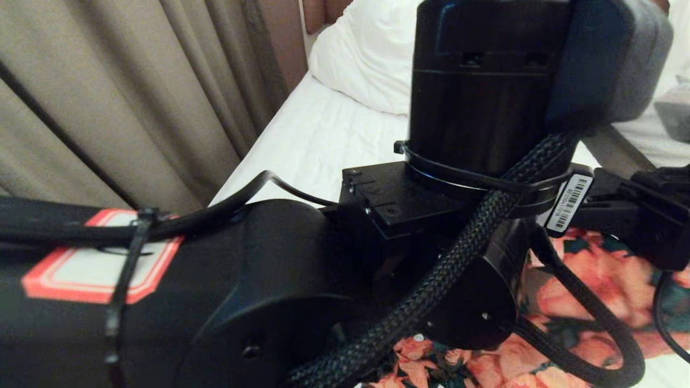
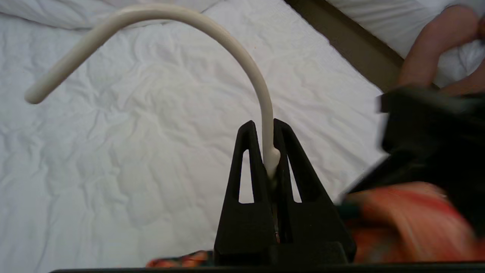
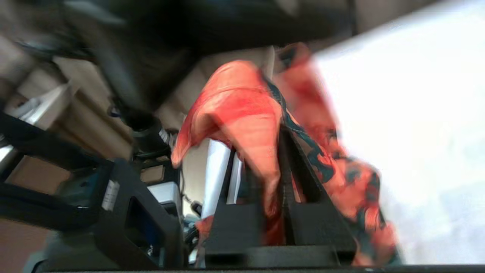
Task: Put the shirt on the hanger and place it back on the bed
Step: Take the clothes hanger out of the clothes
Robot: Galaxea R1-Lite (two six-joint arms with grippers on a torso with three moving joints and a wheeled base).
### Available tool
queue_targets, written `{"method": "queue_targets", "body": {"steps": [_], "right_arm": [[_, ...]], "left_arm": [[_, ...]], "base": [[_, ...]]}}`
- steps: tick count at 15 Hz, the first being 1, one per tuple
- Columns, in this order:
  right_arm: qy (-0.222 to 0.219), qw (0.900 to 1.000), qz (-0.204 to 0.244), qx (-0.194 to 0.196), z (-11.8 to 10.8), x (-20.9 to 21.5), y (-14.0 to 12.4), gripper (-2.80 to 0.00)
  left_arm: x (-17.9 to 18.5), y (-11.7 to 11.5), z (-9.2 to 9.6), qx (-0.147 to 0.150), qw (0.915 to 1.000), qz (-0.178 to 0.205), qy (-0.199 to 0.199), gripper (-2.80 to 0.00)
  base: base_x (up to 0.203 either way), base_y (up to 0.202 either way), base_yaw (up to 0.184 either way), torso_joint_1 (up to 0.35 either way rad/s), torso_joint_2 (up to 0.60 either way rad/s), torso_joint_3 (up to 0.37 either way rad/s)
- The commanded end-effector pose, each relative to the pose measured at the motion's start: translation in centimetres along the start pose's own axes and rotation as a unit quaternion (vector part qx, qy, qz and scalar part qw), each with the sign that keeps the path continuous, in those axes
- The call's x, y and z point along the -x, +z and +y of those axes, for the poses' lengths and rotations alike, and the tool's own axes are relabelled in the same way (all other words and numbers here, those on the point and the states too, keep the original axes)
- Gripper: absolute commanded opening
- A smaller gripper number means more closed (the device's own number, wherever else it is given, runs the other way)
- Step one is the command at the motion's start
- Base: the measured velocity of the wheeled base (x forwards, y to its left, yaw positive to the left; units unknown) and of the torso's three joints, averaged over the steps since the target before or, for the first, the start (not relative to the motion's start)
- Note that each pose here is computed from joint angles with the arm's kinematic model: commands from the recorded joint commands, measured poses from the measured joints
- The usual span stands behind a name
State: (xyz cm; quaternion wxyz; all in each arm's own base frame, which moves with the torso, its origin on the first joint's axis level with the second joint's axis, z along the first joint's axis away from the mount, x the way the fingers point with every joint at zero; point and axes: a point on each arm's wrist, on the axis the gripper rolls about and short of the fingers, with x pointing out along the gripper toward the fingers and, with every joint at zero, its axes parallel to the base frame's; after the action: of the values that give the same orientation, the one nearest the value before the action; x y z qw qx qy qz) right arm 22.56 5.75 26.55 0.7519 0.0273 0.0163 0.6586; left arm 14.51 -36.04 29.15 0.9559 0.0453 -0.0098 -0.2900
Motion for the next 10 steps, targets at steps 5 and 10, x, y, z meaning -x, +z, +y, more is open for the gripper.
{"method": "queue_targets", "body": {"steps": [5,10], "right_arm": [[-0.012,0.998,0.016,-0.057,-3.4,-0.4,-2.8,0.0],[-0.054,0.998,0.005,-0.027,-3.1,2.1,-1.8,0.0]], "left_arm": [[-0.4,0.1,0.3,-0.008,0.9999,-0.002,0.008,-2.8],[-1.3,0.0,1.8,-0.021,0.9993,0.0,0.031,-2.8]], "base": [[0.0,0.0,0.0,0.0,0.0,0.0],[0.0,0.0,0.0,0.0,0.0,0.0]]}}
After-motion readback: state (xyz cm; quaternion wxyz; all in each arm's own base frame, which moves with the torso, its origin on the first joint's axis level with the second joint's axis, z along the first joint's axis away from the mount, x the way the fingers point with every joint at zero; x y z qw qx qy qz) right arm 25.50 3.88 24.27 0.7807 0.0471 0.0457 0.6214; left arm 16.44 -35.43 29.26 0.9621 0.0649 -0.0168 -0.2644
